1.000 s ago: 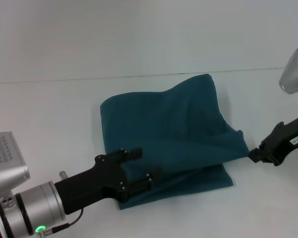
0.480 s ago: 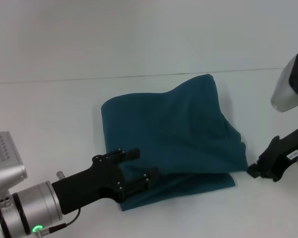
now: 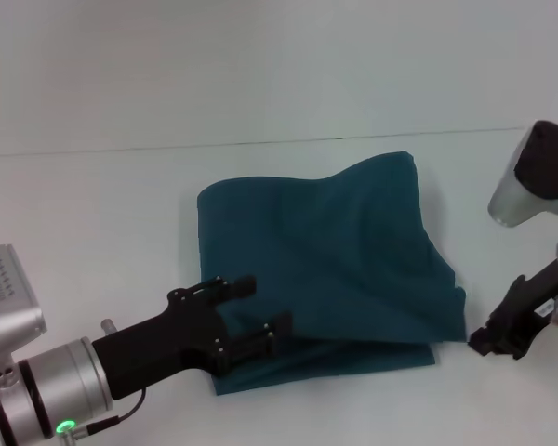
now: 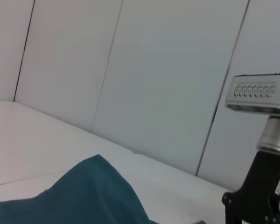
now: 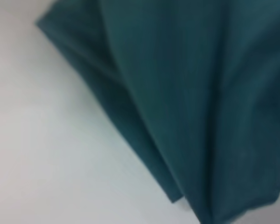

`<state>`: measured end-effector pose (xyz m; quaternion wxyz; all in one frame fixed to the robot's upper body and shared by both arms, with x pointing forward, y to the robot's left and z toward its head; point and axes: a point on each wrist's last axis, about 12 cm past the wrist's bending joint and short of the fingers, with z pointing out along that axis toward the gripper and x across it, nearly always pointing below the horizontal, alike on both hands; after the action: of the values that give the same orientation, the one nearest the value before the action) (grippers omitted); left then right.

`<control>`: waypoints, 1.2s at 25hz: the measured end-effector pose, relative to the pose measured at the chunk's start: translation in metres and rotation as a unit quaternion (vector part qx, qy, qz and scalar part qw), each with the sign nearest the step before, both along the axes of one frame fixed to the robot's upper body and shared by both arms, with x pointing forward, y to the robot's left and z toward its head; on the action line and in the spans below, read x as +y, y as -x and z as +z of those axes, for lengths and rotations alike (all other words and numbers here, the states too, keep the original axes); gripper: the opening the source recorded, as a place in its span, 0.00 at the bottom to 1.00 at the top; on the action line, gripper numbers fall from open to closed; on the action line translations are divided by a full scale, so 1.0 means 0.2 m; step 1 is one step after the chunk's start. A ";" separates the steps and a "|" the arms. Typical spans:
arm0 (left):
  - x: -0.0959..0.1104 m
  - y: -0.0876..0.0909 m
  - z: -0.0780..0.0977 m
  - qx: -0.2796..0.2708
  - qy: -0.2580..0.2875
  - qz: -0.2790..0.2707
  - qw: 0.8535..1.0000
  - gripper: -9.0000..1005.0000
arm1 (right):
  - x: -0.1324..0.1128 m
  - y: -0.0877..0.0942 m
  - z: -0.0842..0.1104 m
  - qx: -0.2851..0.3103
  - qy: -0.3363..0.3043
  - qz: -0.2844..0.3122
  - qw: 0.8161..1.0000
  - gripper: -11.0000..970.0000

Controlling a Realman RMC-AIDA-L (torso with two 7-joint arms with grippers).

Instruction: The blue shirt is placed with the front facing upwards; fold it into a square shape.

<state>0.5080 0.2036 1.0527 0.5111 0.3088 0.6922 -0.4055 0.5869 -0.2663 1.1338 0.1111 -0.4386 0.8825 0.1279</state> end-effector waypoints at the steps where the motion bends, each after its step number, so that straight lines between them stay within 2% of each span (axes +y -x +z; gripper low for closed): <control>1: 0.00 0.00 0.00 0.000 -0.001 0.000 1.000 0.72 | 0.00 0.00 0.00 0.000 0.000 0.000 1.000 0.01; 3: 0.00 0.00 0.00 0.001 -0.003 0.000 1.000 0.72 | -0.03 -0.01 0.03 -0.006 -0.004 -0.021 1.000 0.01; 9: 0.03 0.00 0.01 -0.005 0.002 0.004 1.000 0.72 | -0.08 0.00 0.10 -0.008 -0.041 -0.044 0.998 0.16; 12: 0.04 0.00 0.02 -0.010 0.011 0.010 1.000 0.72 | -0.12 -0.01 0.15 -0.022 -0.080 -0.064 0.995 0.25; 15: 0.05 0.00 0.02 -0.013 0.014 0.016 1.000 0.72 | -0.18 -0.05 0.21 -0.084 -0.168 -0.107 0.976 0.35; 17: 0.05 0.00 0.02 -0.014 0.015 0.017 1.000 0.72 | -0.20 -0.07 0.23 -0.137 -0.239 -0.122 0.953 0.42; 18: 0.05 0.00 0.02 -0.014 0.015 0.017 1.000 0.72 | -0.20 -0.07 0.24 -0.168 -0.267 -0.122 0.941 0.43; 22: 0.04 0.00 0.03 -0.019 0.020 0.017 0.999 0.72 | -0.18 -0.05 0.11 -0.306 -0.323 -0.097 0.890 0.44; 23: 0.04 0.00 0.03 -0.022 0.021 0.019 0.999 0.72 | -0.17 -0.05 0.05 -0.340 -0.335 -0.095 0.873 0.39; 25: 0.03 0.00 0.03 -0.026 0.022 0.021 0.999 0.72 | -0.14 -0.04 -0.08 -0.369 -0.350 -0.100 0.855 0.29; 27: 0.03 0.00 0.02 -0.027 0.023 0.023 0.999 0.72 | -0.11 -0.03 -0.18 -0.387 -0.347 -0.112 0.847 0.19; 30: 0.03 0.01 0.02 -0.027 0.023 0.023 0.999 0.72 | -0.02 -0.03 -0.30 -0.401 -0.317 -0.097 0.854 0.10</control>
<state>0.5069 0.2093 1.0568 0.5456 0.2919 0.6755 -0.4010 0.5930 -0.2704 1.0732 0.6000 -0.3049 0.7115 0.2021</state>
